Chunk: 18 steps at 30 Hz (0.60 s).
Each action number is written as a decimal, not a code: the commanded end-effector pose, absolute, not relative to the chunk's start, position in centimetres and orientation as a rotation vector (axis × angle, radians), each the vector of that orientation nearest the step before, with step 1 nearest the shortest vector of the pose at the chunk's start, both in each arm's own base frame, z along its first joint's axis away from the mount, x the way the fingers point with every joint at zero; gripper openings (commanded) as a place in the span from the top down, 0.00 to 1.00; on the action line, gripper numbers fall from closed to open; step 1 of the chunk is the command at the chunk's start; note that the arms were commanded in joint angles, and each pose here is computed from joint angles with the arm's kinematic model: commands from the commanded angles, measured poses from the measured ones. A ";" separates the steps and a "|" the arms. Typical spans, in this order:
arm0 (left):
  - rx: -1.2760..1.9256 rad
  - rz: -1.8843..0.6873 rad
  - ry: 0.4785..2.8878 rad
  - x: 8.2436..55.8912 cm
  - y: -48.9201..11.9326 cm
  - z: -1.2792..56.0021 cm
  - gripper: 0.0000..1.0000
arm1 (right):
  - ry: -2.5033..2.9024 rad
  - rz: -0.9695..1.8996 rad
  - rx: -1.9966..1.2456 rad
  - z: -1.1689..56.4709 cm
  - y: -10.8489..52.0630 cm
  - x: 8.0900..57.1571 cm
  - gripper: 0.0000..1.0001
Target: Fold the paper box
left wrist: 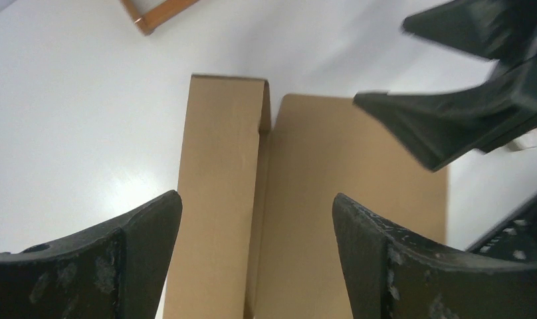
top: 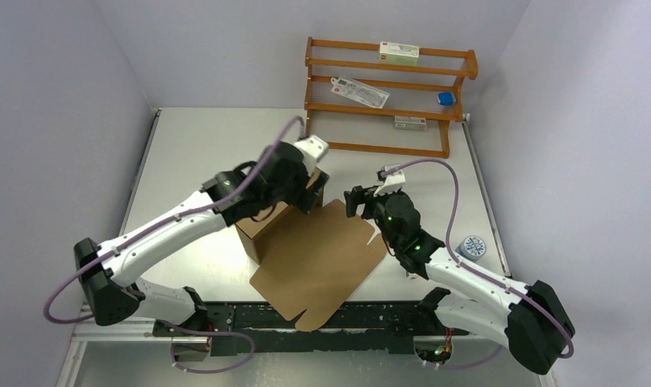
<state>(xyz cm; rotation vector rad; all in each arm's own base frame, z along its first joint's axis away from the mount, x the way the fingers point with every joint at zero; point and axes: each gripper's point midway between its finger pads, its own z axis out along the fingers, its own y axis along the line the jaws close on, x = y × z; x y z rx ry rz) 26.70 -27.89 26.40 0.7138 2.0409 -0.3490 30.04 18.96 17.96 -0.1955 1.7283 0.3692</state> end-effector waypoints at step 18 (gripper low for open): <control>0.738 0.877 1.833 26.3 -26.4 21.6 0.27 | 1.663 0.324 0.009 18.4 15.1 29.5 0.12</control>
